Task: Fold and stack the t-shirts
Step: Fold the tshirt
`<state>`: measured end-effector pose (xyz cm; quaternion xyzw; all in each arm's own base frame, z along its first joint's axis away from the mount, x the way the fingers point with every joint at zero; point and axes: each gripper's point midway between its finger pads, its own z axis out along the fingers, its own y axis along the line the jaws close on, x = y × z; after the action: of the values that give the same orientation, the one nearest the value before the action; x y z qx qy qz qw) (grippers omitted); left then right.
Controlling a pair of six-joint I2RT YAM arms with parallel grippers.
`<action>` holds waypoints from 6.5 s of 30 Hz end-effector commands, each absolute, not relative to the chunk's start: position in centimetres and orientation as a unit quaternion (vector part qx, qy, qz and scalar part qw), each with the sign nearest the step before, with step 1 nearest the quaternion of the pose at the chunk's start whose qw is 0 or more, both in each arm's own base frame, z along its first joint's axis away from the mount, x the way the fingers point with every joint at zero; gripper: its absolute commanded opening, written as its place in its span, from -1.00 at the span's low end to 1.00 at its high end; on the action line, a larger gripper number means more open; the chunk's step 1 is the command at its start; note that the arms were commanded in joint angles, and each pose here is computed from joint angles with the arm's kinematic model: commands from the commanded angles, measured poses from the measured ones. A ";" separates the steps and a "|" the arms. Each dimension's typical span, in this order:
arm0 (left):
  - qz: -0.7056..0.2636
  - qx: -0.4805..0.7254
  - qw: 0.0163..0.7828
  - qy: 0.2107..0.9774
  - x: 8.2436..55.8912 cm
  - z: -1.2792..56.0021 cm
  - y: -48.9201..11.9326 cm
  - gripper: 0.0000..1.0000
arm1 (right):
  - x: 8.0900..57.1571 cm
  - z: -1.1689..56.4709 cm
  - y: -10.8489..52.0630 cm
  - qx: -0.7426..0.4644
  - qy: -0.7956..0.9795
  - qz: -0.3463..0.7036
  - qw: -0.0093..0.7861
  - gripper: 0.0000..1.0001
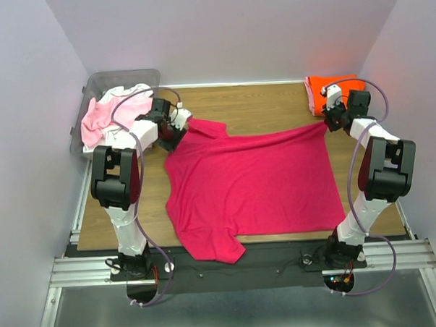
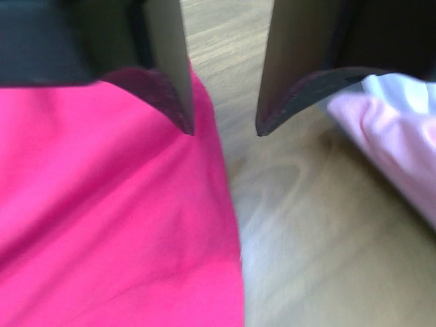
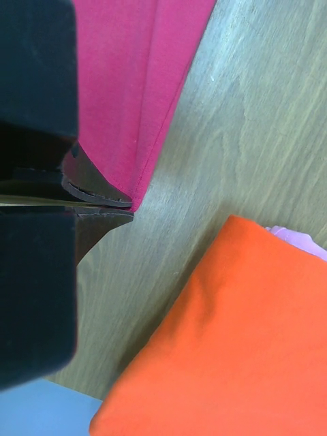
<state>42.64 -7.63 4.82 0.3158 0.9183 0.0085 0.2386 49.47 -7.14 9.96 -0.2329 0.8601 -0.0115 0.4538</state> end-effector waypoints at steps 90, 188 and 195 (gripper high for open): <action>-0.066 0.286 0.450 0.843 37.7 19.7 -16.4 -1.00 | 42.3 15.1 -6.9 -0.307 0.826 -0.077 0.467 -0.99; -0.225 0.468 0.199 0.831 29.7 5.2 -23.2 -0.13 | 34.1 4.7 -6.4 -0.420 0.883 0.040 0.206 0.15; -0.190 0.472 0.199 0.837 29.1 5.0 -21.4 -0.08 | 34.1 4.4 -6.1 -0.426 0.881 0.041 0.204 -0.18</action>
<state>29.33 -22.62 3.88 0.4619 0.8390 -0.2194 0.1861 33.22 -6.10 4.01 -0.4130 0.8881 0.0538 0.1946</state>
